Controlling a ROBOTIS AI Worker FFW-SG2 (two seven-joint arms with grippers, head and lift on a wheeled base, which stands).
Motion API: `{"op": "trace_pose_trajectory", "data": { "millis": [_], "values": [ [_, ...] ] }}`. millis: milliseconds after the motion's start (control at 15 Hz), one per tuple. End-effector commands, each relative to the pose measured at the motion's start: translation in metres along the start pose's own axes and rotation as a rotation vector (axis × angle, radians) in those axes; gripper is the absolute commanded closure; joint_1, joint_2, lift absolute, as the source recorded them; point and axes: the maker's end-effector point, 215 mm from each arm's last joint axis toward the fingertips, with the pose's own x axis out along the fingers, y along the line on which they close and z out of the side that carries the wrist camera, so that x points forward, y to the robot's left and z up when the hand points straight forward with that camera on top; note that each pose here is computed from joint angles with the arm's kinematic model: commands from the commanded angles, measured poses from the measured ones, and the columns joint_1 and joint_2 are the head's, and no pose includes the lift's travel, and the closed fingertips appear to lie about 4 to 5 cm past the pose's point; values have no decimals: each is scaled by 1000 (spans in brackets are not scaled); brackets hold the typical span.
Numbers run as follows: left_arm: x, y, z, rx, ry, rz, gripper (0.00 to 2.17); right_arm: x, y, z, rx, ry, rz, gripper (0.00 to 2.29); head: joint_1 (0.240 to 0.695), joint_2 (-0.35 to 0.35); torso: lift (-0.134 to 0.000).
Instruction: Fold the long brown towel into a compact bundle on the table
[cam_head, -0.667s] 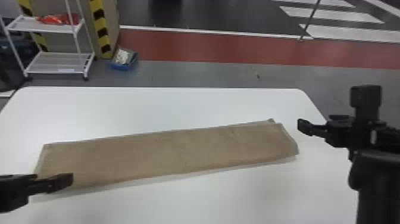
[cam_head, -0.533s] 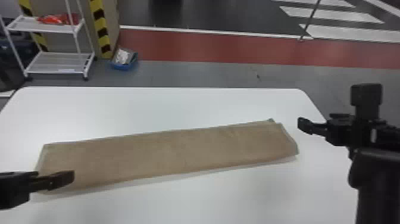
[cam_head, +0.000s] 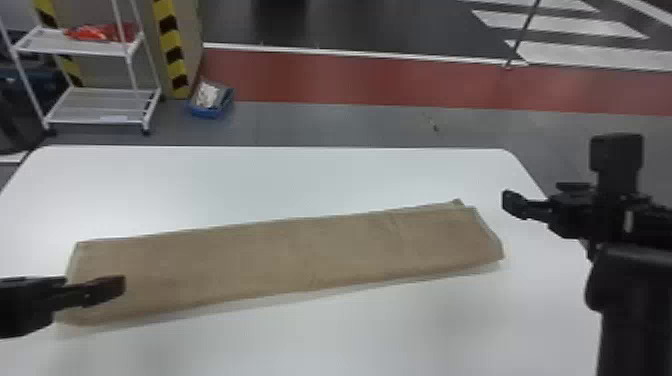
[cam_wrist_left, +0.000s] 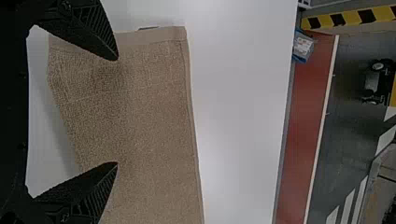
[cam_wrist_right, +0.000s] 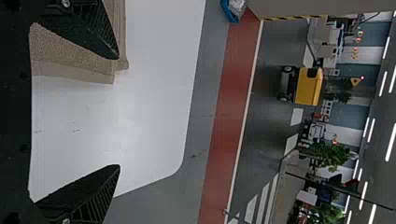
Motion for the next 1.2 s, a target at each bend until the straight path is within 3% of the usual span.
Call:
{"op": "trace_pose_trajectory", "data": {
  "millis": [0, 267, 467, 667, 933, 1133],
  "values": [
    [-1, 2, -3, -2, 3, 3, 87, 0, 1, -4, -2, 3, 2, 39, 695, -134, -123],
    [0, -1, -13, -10, 16, -7, 87, -2, 3, -17, -13, 11, 4, 39, 695, -132, -123],
    [6, -9, -8, -34, -3, -51, 87, -5, 1, -25, -15, 16, -1, 39, 695, -139, -123],
    [17, -9, 1, -28, -19, -44, 87, -8, 1, -28, -17, 20, -3, 39, 695, -147, -123],
    [35, 17, 19, -13, -63, 4, 87, -11, -3, -33, -8, 24, -6, 39, 695, -143, -123],
    [34, 36, 17, -18, -61, 31, 87, -12, -6, -35, -4, 25, -11, 39, 695, -127, -123]
  ]
}}
